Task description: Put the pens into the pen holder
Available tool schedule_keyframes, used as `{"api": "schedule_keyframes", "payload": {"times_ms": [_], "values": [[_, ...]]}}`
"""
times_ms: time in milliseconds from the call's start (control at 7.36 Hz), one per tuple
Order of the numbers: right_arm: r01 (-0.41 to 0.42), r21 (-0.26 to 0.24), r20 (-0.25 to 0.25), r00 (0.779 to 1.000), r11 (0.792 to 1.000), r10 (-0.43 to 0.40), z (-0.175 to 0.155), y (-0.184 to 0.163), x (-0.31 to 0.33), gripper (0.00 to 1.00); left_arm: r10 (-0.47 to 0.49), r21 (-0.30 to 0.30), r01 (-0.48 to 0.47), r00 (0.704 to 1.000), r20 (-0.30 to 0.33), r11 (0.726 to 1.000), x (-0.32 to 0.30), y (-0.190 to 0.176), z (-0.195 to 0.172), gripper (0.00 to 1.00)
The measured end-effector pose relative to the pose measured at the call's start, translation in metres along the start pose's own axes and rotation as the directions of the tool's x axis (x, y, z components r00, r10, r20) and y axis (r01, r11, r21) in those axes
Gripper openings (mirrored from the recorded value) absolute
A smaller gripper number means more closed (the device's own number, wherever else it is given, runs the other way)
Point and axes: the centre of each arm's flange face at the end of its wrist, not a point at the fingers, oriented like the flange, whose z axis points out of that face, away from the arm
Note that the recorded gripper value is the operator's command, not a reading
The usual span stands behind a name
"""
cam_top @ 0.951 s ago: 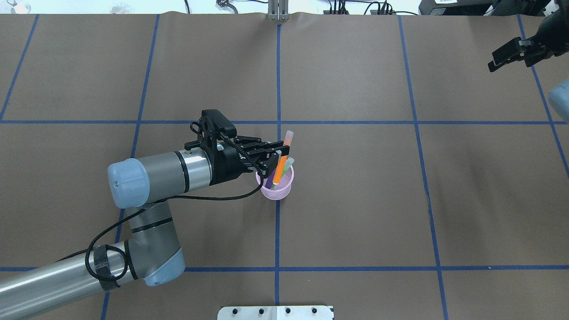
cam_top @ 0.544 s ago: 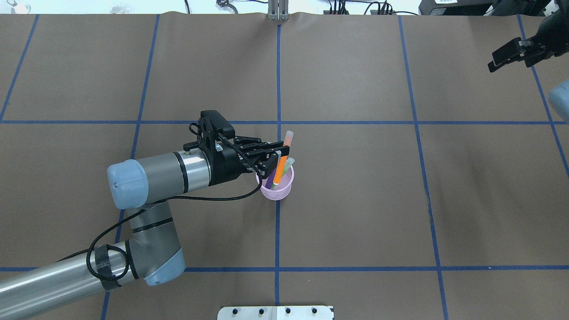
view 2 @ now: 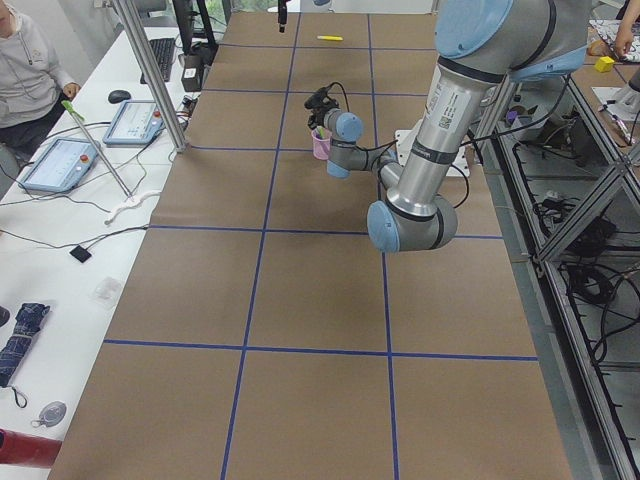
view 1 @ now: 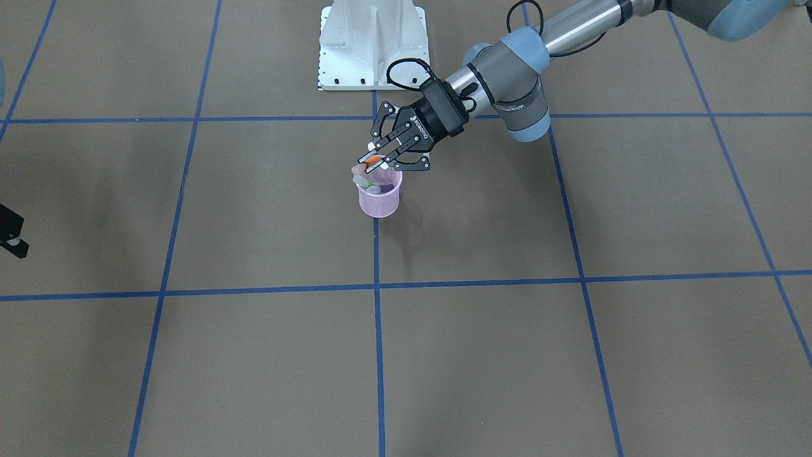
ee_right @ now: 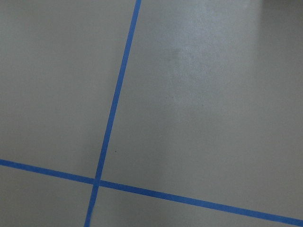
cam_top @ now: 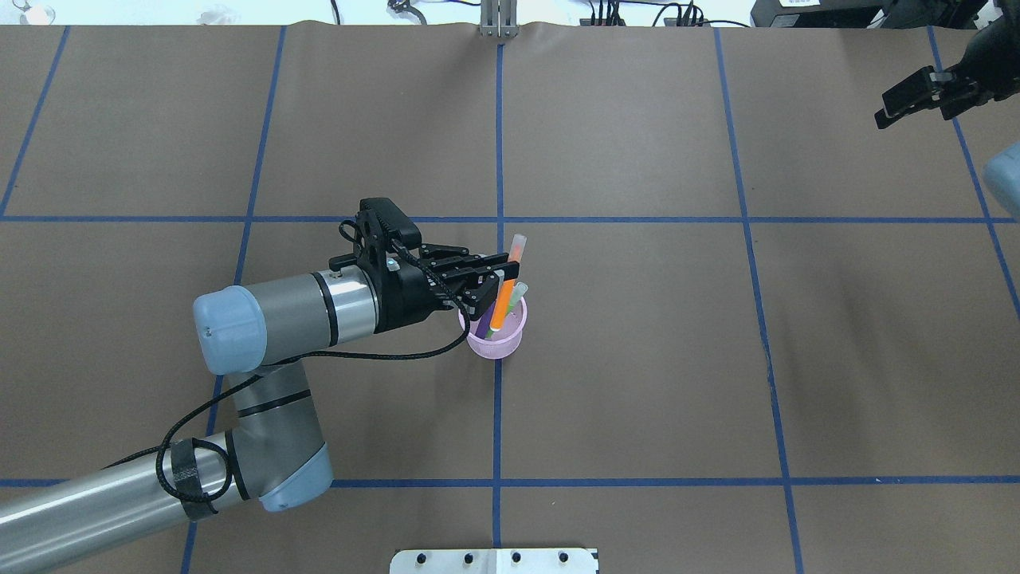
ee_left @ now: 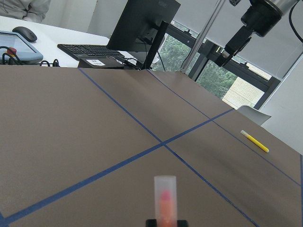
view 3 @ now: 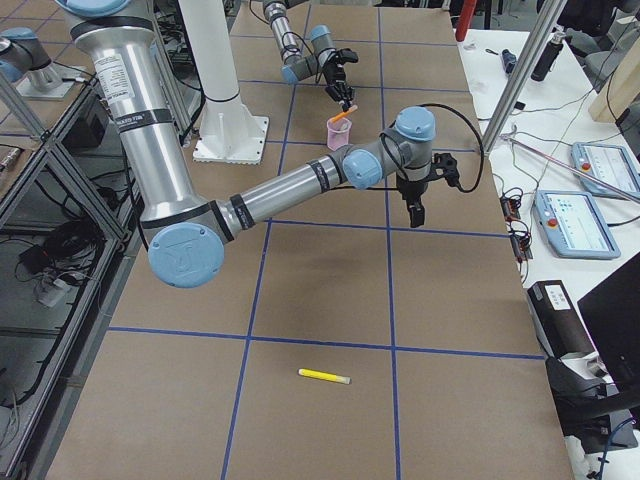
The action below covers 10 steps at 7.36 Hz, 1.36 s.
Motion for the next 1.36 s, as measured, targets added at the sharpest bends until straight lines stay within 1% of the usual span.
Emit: {"api": "schedule_keyframes", "payload": {"times_ms": [679, 815, 951, 1087, 1223, 1359], "values": [[0.0, 0.002, -0.001, 1.0, 1.0, 0.0, -0.001, -0.001, 0.001, 1.0, 0.001, 0.003, -0.001, 1.0, 0.0, 1.0, 0.0, -0.002, -0.001, 0.29], [0.0, 0.006, -0.002, 1.0, 1.0, 0.0, -0.004, -0.001, 0.005, 1.0, 0.003, 0.006, -0.003, 1.0, 0.001, 1.0, -0.001, -0.005, -0.002, 0.38], [0.002, 0.008, -0.004, 1.0, 1.0, -0.002, -0.007, -0.001, 0.014, 1.0, 0.007, 0.009, -0.007, 1.0, 0.013, 1.0, -0.006, -0.012, -0.004, 0.57], [0.011, 0.006, -0.006, 1.0, 1.0, -0.011, -0.009, 0.0, 0.029, 1.0, 0.013, -0.005, -0.012, 0.999, 0.045, 1.0, -0.02, -0.02, -0.007, 0.87], [0.024, 0.0, -0.005, 1.0, 1.0, -0.024, -0.012, 0.005, 0.053, 1.0, 0.02, -0.044, -0.016, 0.996, 0.084, 0.999, -0.041, -0.027, -0.013, 0.99], [0.041, -0.008, -0.008, 0.999, 0.999, -0.041, -0.015, 0.014, 0.083, 1.0, 0.026, -0.088, -0.016, 0.992, 0.121, 0.996, -0.066, -0.035, -0.024, 0.99]]}}
